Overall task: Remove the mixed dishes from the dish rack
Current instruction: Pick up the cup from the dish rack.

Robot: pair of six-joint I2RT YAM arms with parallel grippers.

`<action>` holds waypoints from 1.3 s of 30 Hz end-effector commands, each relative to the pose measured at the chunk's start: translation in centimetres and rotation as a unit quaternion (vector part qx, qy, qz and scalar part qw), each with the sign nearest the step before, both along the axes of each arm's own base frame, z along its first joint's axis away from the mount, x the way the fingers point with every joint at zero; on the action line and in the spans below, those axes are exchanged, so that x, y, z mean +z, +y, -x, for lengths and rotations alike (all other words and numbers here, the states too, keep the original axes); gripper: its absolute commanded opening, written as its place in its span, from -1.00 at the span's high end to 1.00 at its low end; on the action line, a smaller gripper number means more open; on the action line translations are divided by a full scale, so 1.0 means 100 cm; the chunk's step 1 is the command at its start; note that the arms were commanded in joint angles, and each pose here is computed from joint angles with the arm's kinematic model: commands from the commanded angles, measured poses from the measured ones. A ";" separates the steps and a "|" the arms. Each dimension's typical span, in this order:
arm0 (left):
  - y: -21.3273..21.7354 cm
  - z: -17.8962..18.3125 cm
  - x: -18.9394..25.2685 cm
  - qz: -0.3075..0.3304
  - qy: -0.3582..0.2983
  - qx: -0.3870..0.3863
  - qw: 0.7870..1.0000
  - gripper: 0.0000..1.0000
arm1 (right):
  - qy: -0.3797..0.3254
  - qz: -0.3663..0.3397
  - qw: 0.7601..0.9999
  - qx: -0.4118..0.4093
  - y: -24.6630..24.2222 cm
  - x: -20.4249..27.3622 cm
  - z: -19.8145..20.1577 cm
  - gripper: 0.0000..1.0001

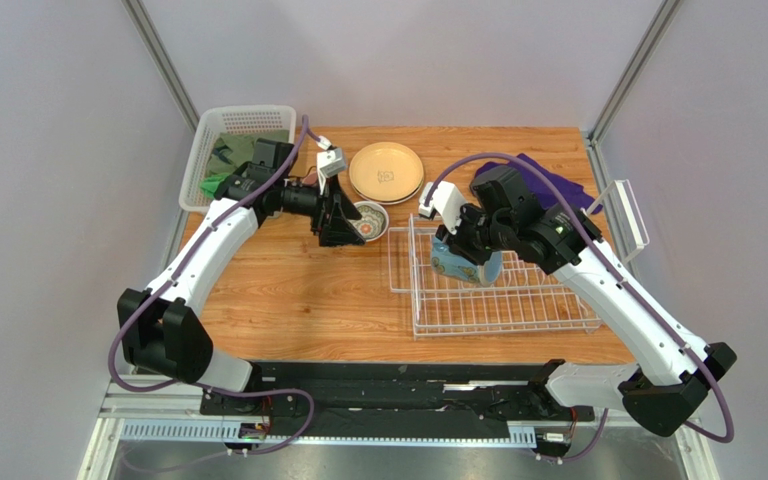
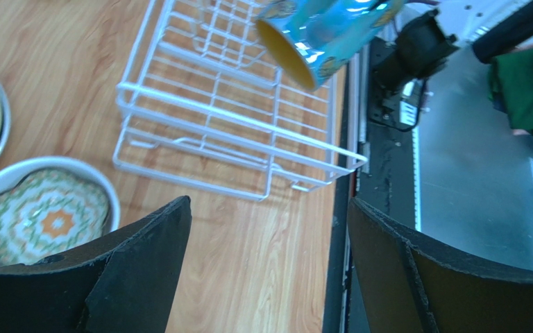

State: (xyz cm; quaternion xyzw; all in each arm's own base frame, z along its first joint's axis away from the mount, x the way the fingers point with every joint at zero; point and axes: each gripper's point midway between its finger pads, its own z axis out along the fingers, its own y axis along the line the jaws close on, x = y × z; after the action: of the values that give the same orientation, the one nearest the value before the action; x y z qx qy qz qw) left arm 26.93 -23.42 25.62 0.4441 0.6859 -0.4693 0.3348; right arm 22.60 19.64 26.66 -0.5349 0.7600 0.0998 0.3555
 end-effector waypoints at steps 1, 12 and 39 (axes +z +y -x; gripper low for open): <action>-0.028 0.033 0.034 0.081 -0.041 -0.092 0.992 -0.80 | -0.094 -0.098 0.991 -0.019 0.016 0.068 -0.019 1.00; -0.062 0.039 0.052 0.140 -0.054 -0.159 0.976 -0.72 | -0.124 -0.152 0.981 -0.004 0.025 0.106 -0.016 1.00; -0.117 0.054 0.043 0.179 0.014 -0.229 0.957 -0.39 | -0.161 -0.203 0.966 0.015 0.030 0.143 -0.009 1.00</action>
State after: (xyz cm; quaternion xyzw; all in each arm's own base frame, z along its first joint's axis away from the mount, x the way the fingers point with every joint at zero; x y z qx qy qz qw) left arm 22.56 -34.80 29.36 0.4949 0.5090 -0.6444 0.2843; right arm 23.17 22.14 33.50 -0.5003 0.7152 0.1570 0.4621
